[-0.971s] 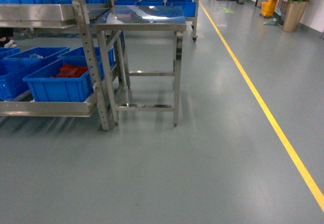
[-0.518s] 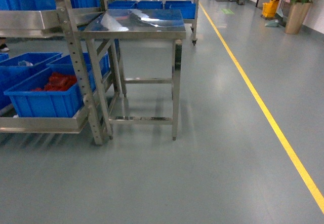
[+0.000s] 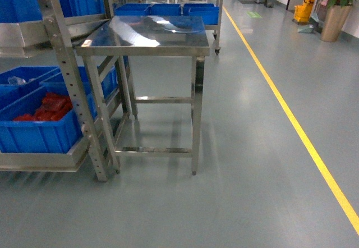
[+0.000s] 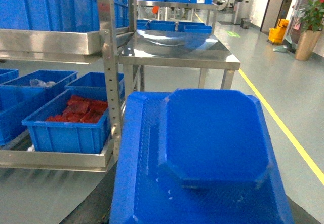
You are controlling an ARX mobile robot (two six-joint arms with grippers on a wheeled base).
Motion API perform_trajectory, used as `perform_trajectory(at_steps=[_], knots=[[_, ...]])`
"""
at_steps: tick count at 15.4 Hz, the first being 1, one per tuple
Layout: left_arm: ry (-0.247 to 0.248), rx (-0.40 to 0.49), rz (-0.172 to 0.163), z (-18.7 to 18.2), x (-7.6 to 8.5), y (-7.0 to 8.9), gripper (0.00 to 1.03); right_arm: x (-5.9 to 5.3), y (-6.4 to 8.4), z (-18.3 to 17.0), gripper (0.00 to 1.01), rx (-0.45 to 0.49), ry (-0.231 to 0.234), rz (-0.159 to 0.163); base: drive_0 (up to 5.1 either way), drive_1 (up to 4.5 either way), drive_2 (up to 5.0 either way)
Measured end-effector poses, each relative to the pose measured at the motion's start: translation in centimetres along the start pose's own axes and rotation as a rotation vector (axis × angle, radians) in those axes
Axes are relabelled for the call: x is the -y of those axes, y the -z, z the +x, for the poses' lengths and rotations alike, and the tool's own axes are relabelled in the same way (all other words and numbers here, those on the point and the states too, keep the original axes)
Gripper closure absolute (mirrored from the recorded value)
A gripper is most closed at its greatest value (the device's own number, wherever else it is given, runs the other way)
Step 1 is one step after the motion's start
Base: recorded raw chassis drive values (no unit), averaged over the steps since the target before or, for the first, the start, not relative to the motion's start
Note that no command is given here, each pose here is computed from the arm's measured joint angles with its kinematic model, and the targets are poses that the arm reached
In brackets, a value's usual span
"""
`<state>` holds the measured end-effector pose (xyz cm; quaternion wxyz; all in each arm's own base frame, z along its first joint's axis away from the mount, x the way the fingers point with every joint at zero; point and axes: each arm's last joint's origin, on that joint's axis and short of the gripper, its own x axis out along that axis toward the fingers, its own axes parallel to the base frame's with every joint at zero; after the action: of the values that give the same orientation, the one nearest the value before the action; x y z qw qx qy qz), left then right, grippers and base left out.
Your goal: Sort blue parts and orange caps into right shelf containers
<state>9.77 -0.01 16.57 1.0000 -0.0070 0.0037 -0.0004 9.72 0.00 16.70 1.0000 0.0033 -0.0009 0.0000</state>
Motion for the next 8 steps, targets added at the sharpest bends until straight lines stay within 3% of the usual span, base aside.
perform_trajectory(at_steps=[8], knots=[[0.000, 0.003, 0.000, 0.00, 0.00, -0.03, 0.61, 0.00, -0.04, 0.00, 0.56, 0.004, 0.000, 0.000, -0.1, 4.21, -4.4]])
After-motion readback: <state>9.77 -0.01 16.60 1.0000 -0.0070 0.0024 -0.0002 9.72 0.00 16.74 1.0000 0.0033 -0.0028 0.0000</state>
